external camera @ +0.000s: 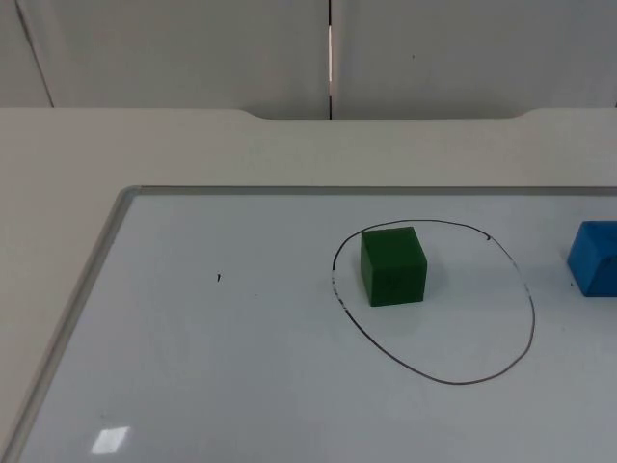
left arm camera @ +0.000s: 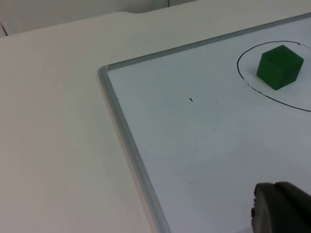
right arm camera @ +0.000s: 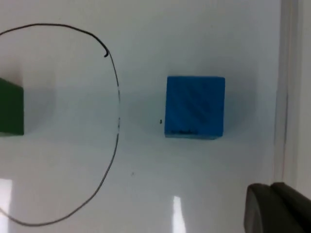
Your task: Push the two cubes into the marked area.
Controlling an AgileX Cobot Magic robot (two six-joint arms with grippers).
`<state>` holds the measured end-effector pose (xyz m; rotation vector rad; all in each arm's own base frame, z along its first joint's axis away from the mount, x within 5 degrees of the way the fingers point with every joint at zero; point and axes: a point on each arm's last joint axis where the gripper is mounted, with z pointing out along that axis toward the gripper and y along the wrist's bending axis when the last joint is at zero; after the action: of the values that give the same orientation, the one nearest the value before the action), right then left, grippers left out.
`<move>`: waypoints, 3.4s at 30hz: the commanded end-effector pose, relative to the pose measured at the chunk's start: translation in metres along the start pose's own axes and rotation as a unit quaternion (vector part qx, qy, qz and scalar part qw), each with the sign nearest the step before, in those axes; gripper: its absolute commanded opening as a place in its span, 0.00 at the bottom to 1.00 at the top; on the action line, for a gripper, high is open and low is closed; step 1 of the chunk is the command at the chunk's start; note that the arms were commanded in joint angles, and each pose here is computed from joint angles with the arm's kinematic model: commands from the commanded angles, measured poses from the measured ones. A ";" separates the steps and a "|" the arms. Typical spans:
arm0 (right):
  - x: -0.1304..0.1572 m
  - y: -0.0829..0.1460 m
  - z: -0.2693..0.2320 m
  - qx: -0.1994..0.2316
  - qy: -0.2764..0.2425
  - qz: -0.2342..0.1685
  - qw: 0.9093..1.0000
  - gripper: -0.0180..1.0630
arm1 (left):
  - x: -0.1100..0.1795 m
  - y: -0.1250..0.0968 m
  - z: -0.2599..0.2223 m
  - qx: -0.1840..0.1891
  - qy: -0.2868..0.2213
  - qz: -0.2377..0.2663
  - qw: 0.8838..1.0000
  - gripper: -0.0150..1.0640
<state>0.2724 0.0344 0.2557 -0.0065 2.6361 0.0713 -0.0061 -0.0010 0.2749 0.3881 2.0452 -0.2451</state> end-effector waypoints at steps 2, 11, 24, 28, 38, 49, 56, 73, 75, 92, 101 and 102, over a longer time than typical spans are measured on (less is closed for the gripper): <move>-0.018 -0.007 0.019 0.011 0.016 0.016 1.000 0.02 | 0.000 0.000 0.001 -0.001 -0.005 -0.003 1.000 0.01; -0.030 -0.024 0.066 0.034 0.050 0.026 0.998 0.02 | 0.000 0.000 0.001 -0.001 -0.005 -0.003 1.000 0.01; -0.026 -0.030 0.140 0.025 0.036 0.046 0.998 0.02 | 0.000 0.000 0.001 -0.001 -0.005 -0.003 1.000 0.01; -0.021 -0.031 0.153 0.025 0.049 0.048 0.997 0.02 | 0.000 0.000 0.001 -0.001 -0.005 -0.003 1.000 0.01; -0.020 -0.030 0.156 0.020 0.051 0.063 0.997 0.02 | 0.000 0.000 0.001 -0.001 -0.005 -0.003 1.000 0.01; -0.021 -0.029 0.156 0.017 0.048 0.070 0.996 0.02 | 0.000 0.000 0.001 -0.001 -0.005 -0.003 1.000 0.01; -0.019 -0.029 0.156 0.017 0.056 0.070 0.996 0.02 | 0.000 0.000 0.001 -0.001 -0.005 -0.003 1.000 0.01; -0.021 -0.010 0.157 0.003 0.041 0.054 0.998 0.02 | 0.000 0.000 0.001 -0.001 -0.005 -0.003 1.000 0.01; -0.021 -0.010 0.157 0.000 0.041 0.064 0.997 0.02 | 0.000 0.000 0.001 -0.001 -0.005 -0.003 1.000 0.01; -0.017 0.005 0.157 -0.010 0.055 0.056 0.997 0.02 | 0.000 0.000 0.001 -0.001 -0.005 -0.003 1.000 0.01; -0.017 0.024 0.157 -0.023 0.046 0.032 0.998 0.02 | 0.000 0.000 0.001 -0.001 -0.005 -0.003 1.000 0.01; -0.017 0.024 0.157 -0.023 0.046 0.032 0.998 0.02 | 0.000 0.000 0.001 -0.001 -0.005 -0.003 1.000 0.01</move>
<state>0.3605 0.0640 0.1268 0.0674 2.7407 0.1504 -0.0061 -0.0010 0.2749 0.3881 2.0452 -0.2451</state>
